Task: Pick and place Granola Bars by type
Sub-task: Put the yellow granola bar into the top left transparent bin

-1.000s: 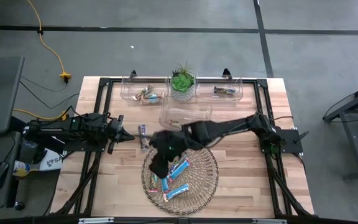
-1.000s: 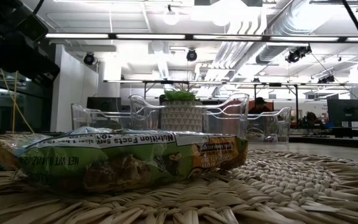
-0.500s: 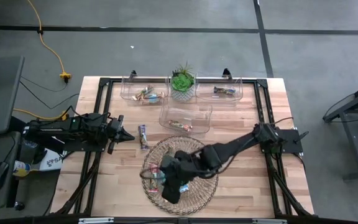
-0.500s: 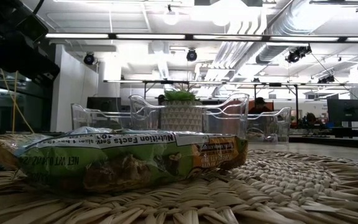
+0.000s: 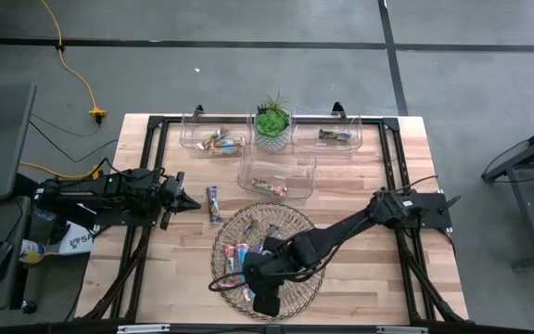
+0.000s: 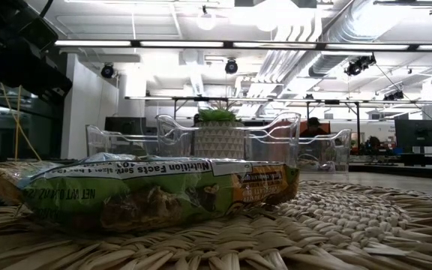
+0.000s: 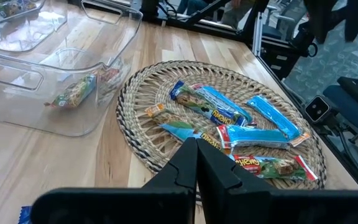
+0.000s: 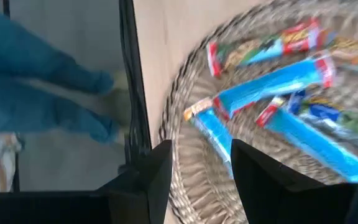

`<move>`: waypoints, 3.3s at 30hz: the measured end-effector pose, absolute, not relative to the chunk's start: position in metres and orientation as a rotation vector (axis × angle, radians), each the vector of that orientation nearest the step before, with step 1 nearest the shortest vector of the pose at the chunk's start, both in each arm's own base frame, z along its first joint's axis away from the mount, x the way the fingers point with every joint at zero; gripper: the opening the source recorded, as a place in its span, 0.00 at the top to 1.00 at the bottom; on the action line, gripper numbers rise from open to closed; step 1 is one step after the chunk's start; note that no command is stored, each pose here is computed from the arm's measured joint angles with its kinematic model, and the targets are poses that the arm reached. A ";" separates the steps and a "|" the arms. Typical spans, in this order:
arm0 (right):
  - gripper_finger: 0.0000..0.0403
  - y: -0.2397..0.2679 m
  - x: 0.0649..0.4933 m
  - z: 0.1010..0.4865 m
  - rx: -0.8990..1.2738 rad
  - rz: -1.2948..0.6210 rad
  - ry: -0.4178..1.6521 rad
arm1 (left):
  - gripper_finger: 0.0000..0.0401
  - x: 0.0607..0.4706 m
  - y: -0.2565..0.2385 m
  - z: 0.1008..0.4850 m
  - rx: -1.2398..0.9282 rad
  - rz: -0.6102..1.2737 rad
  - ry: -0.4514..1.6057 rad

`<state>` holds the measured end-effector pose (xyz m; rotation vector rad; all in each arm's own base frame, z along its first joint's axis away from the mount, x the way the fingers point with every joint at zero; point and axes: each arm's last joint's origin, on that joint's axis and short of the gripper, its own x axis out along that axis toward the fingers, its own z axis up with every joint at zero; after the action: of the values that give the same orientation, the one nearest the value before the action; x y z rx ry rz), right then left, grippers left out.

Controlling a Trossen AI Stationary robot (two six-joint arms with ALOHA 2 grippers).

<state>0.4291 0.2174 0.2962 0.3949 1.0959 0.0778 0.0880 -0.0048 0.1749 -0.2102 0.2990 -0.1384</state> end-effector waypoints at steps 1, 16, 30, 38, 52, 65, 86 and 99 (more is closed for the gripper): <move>0.63 0.218 0.431 0.291 0.391 0.096 1.119 | 1.00 0.088 -0.005 0.175 -0.210 -0.138 0.298; 0.63 0.221 0.449 0.216 0.228 0.210 1.341 | 1.00 0.088 -0.005 0.175 -0.210 -0.136 0.299; 0.63 0.210 0.458 0.192 0.264 0.186 1.413 | 1.00 0.088 -0.005 0.175 -0.210 -0.136 0.299; 0.48 0.208 0.458 0.192 0.265 0.155 1.413 | 1.00 0.088 -0.005 0.175 -0.210 -0.136 0.298; 0.39 0.220 0.454 0.183 0.063 0.232 1.396 | 1.00 0.088 -0.005 0.175 -0.210 -0.136 0.298; 0.39 0.226 0.457 0.160 0.045 0.207 1.413 | 1.00 0.088 -0.005 0.175 -0.210 -0.136 0.299; 0.62 0.230 0.455 0.160 0.097 0.218 1.430 | 1.00 0.088 -0.005 0.175 -0.210 -0.136 0.298; 0.68 0.231 0.455 0.161 0.153 0.203 1.445 | 1.00 0.088 -0.005 0.175 -0.210 -0.136 0.299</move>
<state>0.4546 0.2308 0.1605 0.1528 1.4453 0.2030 0.0880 -0.0048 0.1749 -0.2100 0.2987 -0.1365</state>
